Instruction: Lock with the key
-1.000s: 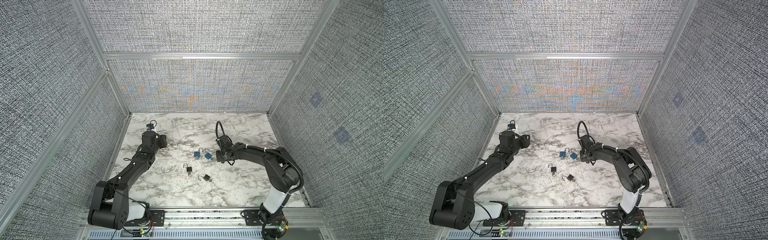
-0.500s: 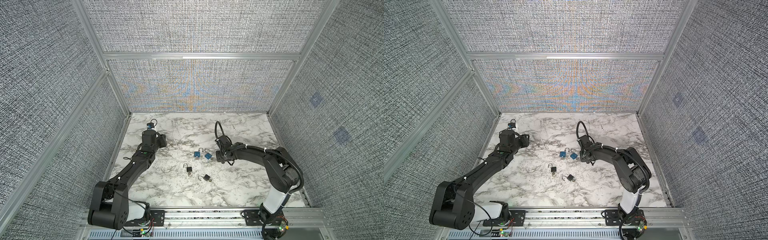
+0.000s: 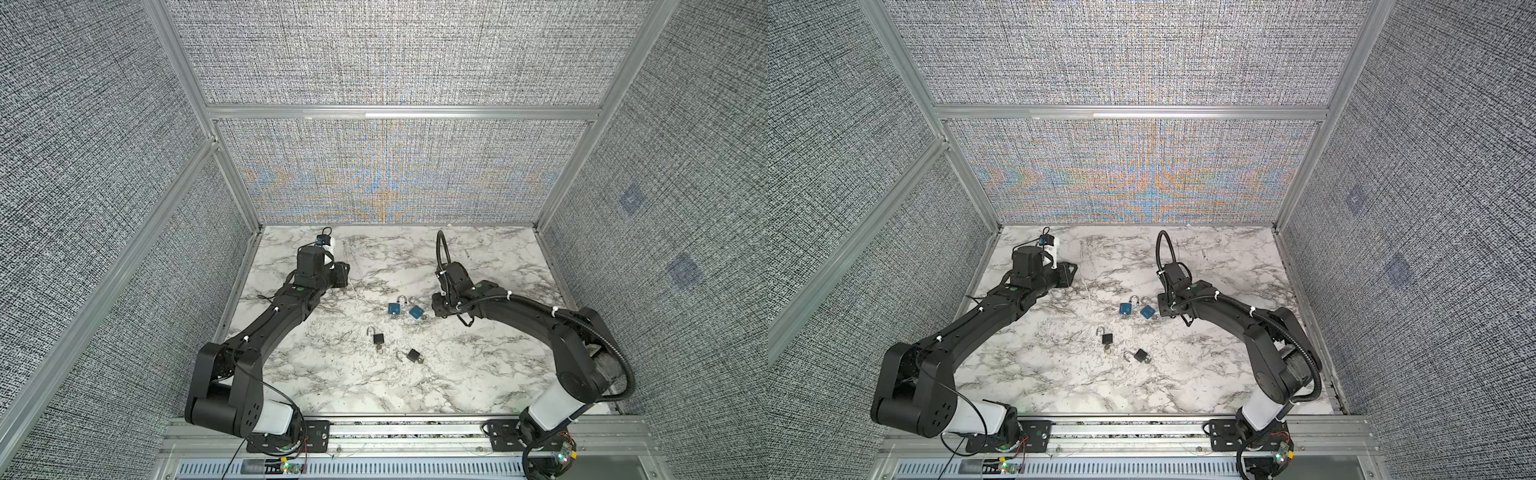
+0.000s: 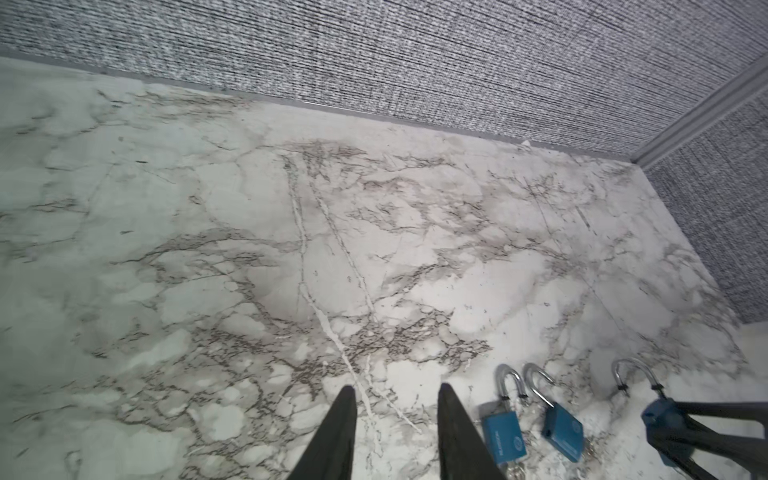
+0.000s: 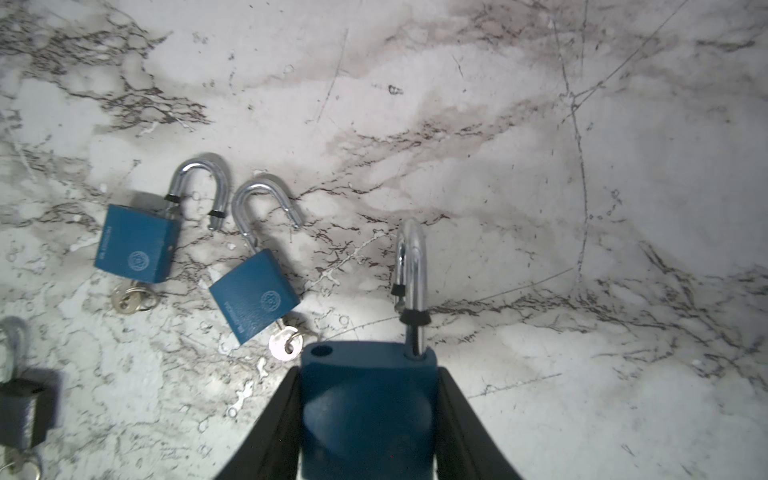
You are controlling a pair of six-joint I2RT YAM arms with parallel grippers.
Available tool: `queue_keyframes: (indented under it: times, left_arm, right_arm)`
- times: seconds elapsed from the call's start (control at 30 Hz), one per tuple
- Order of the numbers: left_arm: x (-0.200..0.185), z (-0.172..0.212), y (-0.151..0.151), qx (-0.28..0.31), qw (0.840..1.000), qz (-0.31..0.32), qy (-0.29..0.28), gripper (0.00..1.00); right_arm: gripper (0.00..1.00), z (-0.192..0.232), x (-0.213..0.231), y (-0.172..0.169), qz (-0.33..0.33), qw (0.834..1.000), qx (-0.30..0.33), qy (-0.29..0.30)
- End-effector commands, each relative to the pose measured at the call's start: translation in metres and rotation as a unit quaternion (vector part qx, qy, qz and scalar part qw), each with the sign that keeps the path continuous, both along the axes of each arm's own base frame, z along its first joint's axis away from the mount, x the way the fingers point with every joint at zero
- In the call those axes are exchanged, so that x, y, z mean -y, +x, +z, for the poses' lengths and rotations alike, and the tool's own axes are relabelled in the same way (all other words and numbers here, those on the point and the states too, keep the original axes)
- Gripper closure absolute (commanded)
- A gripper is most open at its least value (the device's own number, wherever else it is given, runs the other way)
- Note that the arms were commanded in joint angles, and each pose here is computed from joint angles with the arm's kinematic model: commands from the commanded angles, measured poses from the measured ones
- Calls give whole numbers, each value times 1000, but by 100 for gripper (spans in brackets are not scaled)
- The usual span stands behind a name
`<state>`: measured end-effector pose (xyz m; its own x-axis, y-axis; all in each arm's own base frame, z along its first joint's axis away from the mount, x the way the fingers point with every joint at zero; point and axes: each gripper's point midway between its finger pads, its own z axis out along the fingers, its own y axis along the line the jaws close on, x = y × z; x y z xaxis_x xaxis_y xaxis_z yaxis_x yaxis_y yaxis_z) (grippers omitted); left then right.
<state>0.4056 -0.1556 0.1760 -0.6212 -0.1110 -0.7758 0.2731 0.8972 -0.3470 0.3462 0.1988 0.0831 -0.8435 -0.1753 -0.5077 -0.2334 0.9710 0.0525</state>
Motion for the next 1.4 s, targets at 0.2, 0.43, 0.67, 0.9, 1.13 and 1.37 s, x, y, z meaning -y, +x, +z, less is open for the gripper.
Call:
queue_keyframes:
  times: [0.2,0.43,0.67,0.9,1.13,1.37]
  left_arm:
    - [51,-4,-12,-32,990,-106,-82,60]
    - [88,-11,-20,-58,977,-168,-119,55]
    - [122,-11,-34,-73,952,-233,-182,50]
    - [149,-13,-48,-85,934,-280,-206,52]
    - [167,-23,-57,-102,923,-305,-210,52]
    - [178,-21,-60,-109,914,-317,-229,52]
  right_arm:
    - [63,27,-23,-14,68,997,16,23]
    - [63,37,-37,-26,98,995,17,33]
    - [63,49,-55,-35,127,989,16,70]
    - [63,52,-63,-38,137,987,16,79]
    - [63,54,-67,-38,138,987,16,78]
    - [63,53,-69,-38,137,987,17,77]
